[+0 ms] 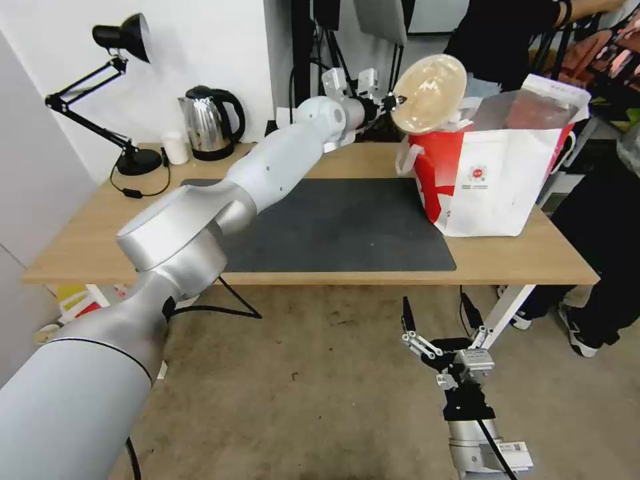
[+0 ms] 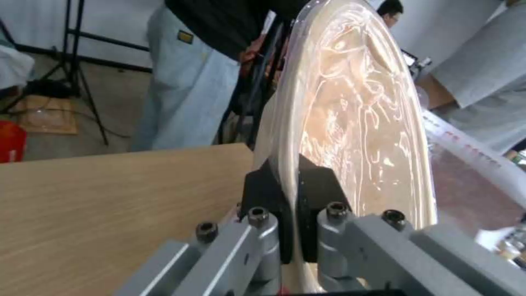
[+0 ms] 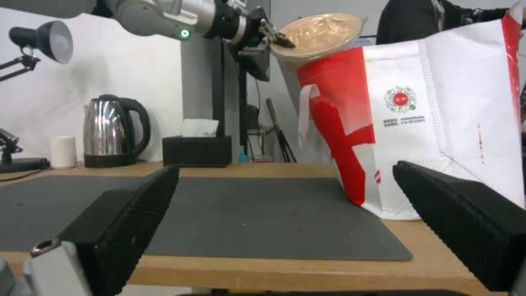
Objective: Pick up the trash from the table and place it into the takeout bag.
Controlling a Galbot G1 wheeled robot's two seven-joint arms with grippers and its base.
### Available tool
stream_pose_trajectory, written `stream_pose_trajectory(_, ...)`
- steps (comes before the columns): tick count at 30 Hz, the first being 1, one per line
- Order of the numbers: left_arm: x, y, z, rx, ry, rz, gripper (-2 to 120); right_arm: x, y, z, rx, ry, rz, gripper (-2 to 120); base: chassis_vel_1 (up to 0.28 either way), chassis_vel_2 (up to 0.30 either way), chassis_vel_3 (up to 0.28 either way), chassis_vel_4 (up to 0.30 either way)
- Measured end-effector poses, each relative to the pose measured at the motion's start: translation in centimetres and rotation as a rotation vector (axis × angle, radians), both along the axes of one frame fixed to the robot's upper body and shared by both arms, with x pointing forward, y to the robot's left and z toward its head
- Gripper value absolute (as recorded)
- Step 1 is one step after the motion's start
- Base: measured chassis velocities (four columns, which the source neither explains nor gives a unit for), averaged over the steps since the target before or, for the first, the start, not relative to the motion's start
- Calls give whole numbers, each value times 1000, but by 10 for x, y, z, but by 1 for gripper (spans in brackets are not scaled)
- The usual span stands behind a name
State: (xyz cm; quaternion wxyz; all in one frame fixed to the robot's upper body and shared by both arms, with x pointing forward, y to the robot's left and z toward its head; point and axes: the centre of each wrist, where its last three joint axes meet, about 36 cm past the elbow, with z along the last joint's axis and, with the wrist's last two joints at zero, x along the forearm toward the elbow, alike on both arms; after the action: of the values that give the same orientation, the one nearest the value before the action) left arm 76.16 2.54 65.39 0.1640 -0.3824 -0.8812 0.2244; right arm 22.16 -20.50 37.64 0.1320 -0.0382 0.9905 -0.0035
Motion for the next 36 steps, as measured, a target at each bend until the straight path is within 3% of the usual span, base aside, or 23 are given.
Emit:
stream_pose_trajectory(10, 2, 4, 10, -79, -28, -60, 1, 0, 0, 0, 0, 0, 0, 100, 0, 0, 0, 0)
stream_pose_trajectory(13, 2, 4, 10, -68, -27, -62, 1, 0, 0, 0, 0, 0, 0, 100, 0, 0, 0, 0)
stream_pose_trajectory(20, 2, 2, 14, 45, -8, -108, 1, 0, 0, 0, 0, 0, 0, 100, 0, 0, 0, 0)
stream_pose_trajectory(36, 3, 4, 6, 54, -15, -125, 1, 0, 0, 0, 0, 0, 0, 100, 0, 0, 0, 0)
